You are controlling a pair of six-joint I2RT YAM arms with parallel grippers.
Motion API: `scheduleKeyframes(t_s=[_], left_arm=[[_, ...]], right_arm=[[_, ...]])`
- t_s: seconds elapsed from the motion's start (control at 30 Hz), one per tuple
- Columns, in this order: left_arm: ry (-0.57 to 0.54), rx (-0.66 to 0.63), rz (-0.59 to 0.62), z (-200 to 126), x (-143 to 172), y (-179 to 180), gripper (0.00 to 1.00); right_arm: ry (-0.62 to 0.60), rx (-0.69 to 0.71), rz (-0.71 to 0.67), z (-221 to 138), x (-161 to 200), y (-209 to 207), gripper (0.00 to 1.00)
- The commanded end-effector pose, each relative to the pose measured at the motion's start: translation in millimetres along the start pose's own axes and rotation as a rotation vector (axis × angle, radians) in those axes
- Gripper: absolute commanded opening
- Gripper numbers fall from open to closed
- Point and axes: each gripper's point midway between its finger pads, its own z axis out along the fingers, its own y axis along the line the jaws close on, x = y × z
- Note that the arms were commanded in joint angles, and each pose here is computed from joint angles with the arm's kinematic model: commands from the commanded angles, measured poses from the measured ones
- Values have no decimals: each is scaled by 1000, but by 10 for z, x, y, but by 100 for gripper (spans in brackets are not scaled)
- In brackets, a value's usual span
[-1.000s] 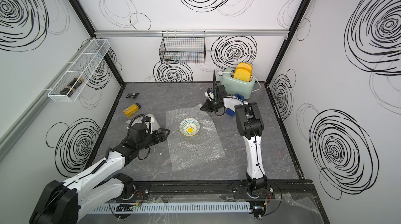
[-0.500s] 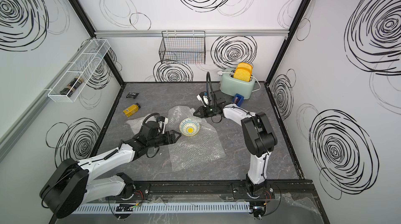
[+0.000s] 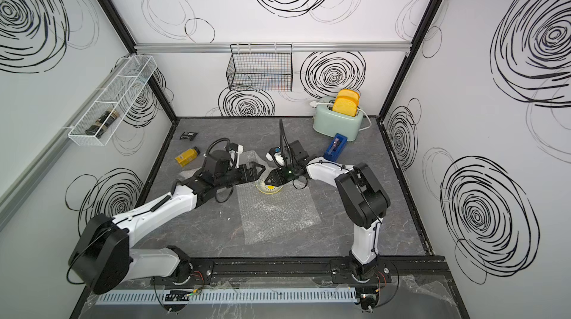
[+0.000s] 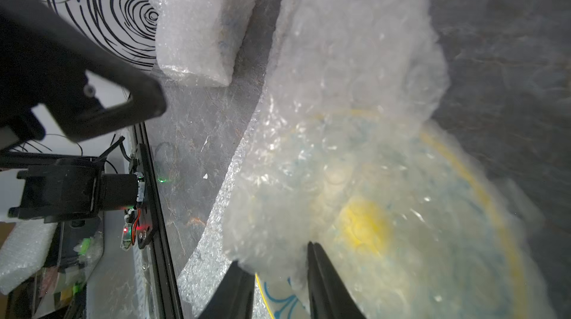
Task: Wrap bowls in bubble wrap
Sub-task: Wrap the bowl in bubble wrap.
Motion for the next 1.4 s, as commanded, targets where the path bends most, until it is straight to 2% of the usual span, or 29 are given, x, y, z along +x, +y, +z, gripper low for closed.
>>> scheduleKeyframes(t_s=[0.0,0.2,0.4,0.47,0.53,0.6,0.63,0.7,0.77,0.9,1.1,1.17,1.23,1.37], left_arm=[[87,-120,24,226,118,292,94],[140,-167,10,391,334,483,87],[139,-178,5,366,473,613,78],[137,-176,5,343,509,634,77],[135,-167,3,328,535,644,75],[141,-165,0,328,571,663,74],[146,-168,0,331,590,682,74],[149,-168,-2,334,603,700,73],[148,-159,-6,336,603,697,73],[131,-153,-2,310,538,662,73],[35,-179,-31,114,248,713,74],[-29,-216,-71,-2,81,821,76],[-111,-260,-102,-123,-116,949,83],[-184,-313,-179,-168,-361,1223,84]], right_arm=[[12,-12,-40,-21,39,61,36],[8,-39,-54,-55,72,138,36],[-13,-49,-63,-158,20,234,36],[-44,-63,-72,-260,-38,317,41],[-102,-96,-70,-395,-134,407,54],[-172,-121,-35,-532,-249,411,56],[-209,-120,10,-585,-320,351,53],[-236,-122,63,-581,-409,248,40],[-187,-69,118,-437,-414,116,25],[-108,-36,125,-96,-305,56,13],[-18,25,146,267,-99,-83,8],[2,37,146,327,-40,-115,8],[10,48,150,353,-4,-148,8],[13,55,144,362,15,-165,8]])
